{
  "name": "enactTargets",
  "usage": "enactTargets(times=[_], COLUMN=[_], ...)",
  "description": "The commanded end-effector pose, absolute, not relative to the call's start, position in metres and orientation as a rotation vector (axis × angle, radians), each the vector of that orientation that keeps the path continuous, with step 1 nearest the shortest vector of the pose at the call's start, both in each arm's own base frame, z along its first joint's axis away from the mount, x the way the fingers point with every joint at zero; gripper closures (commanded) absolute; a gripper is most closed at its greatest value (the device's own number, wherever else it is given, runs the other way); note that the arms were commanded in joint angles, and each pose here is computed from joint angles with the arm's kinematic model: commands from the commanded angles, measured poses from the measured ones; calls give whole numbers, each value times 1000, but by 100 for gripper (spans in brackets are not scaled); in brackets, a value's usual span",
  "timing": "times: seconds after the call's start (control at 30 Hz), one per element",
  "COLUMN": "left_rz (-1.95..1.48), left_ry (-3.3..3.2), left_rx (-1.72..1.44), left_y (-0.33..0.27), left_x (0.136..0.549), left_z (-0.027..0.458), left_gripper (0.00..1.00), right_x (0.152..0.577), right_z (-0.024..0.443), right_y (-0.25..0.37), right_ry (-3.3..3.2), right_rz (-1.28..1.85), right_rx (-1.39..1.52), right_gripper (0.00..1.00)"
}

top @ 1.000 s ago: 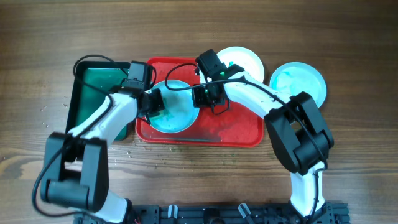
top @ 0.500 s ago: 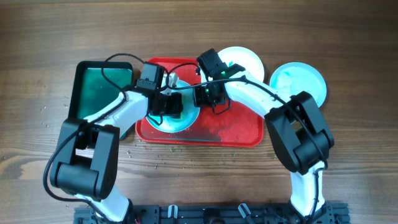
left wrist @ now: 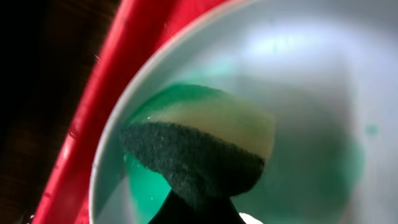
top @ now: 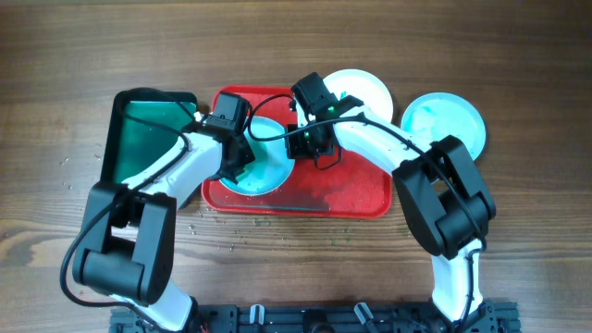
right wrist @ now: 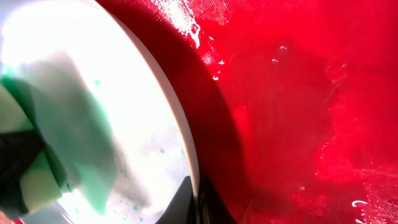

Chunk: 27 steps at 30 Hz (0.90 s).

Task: Clean dirty plates on tray and stack at the side
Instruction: 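Lift the plate with the right gripper and stack it on the cleaned plate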

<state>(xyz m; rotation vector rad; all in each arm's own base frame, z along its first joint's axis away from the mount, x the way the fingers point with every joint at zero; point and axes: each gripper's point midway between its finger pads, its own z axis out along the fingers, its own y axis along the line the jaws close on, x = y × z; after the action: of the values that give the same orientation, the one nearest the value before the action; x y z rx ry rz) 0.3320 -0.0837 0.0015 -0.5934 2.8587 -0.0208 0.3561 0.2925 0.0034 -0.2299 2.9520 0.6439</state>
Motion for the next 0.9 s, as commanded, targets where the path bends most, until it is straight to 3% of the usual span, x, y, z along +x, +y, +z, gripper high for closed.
enactTargets(times=[0.0,0.1,0.27,0.43,0.53,0.63,0.7,0.87], left_rz=[-576,-1097,-493,-135,-89,-21,-9,-265], left_ry=[3166,3059,2972,2605,2547,2623,2658,2634], left_rx=[-221,139,-219,-554,-627,-710,-766,-670], left_y=[-151,-198,-147,-96,-80,-65,-58,-60], left_x=[271,260,318,389,399,383,378,396], left_z=[-20,9,-19,-4,1,6,27,138], left_gripper=[96,96,96,96,96,96,96,96], right_x=[352,352,352,350,351,351,352,353], right_z=[-7,-7,-7,-6,-6,-6,-6,0], right_y=[294,294,294,296,295,296,296,297], right_ry=[2967,2967,2968,2964,2964,2963,2957,2942], right_rz=[645,646,646,661,659,660,662,664], right_rx=[-278,-278,-278,-307,-307,-307,-308,-343], right_gripper=[96,96,96,96,96,96,96,96])
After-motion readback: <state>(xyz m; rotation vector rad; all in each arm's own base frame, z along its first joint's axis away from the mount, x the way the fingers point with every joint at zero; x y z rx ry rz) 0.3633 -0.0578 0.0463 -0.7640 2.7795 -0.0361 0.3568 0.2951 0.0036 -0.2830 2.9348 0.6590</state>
